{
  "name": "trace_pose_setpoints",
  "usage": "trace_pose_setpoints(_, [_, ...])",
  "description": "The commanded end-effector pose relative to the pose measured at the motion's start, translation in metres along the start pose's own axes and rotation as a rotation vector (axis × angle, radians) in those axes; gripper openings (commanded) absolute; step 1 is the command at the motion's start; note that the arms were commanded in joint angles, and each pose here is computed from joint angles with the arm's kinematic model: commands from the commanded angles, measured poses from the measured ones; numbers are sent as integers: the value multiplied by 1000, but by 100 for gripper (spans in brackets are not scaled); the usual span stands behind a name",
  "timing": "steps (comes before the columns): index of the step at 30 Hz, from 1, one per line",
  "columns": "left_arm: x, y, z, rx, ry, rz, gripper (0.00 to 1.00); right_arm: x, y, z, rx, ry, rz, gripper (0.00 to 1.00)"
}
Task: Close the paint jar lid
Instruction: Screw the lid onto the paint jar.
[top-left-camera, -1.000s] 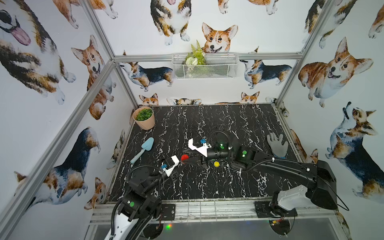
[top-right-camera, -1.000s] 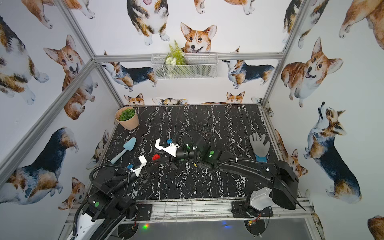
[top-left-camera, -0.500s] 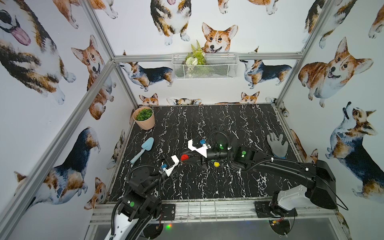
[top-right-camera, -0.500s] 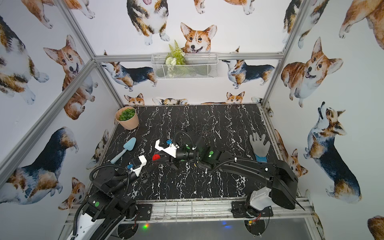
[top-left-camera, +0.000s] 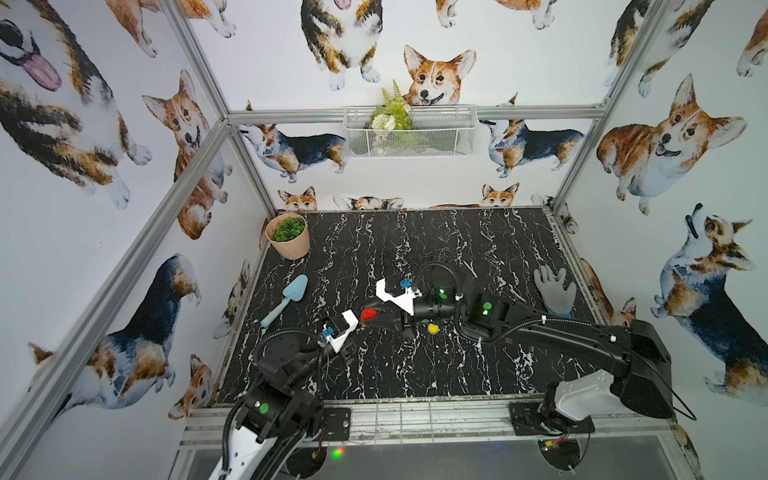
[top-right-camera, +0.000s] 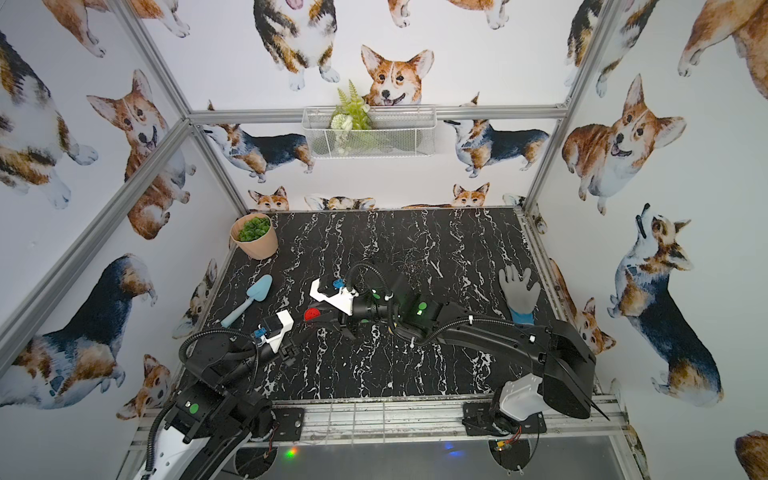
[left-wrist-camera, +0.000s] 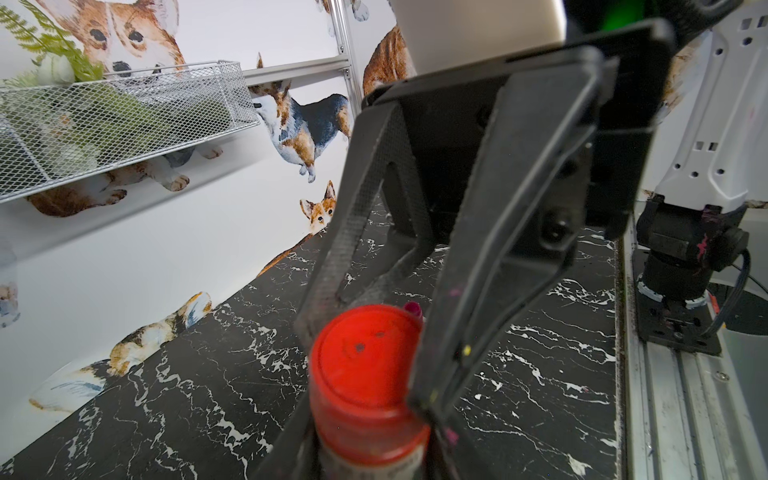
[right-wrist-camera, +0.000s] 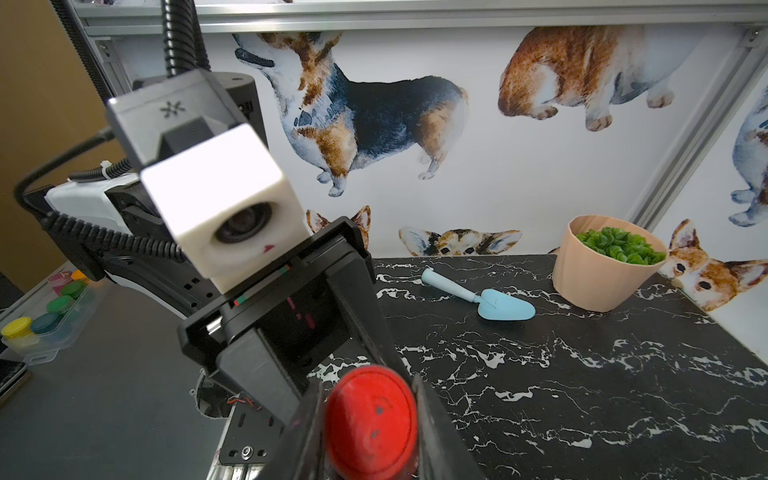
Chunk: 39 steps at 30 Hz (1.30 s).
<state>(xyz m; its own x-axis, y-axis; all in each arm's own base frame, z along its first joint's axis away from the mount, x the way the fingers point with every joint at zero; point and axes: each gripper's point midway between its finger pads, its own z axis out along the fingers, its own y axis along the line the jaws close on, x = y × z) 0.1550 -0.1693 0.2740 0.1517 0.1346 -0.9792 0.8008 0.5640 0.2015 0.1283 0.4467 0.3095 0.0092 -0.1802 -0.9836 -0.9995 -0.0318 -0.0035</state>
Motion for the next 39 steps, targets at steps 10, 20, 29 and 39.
trace_pose_setpoints(10, [-9, 10, -3, -61, -32, 43, 35, 8, -15, 20, 162, 25, -4, 29])
trace_pose_setpoints(20, [-9, 20, -8, -134, -25, 70, 34, 15, -40, 28, 365, 24, 47, 29])
trace_pose_setpoints(29, [-8, 28, -11, -182, -16, 83, 34, 22, -54, 33, 448, 19, 136, 29])
trace_pose_setpoints(39, [-7, 30, -11, -192, -10, 87, 34, 35, -53, 46, 426, 114, 147, 43])
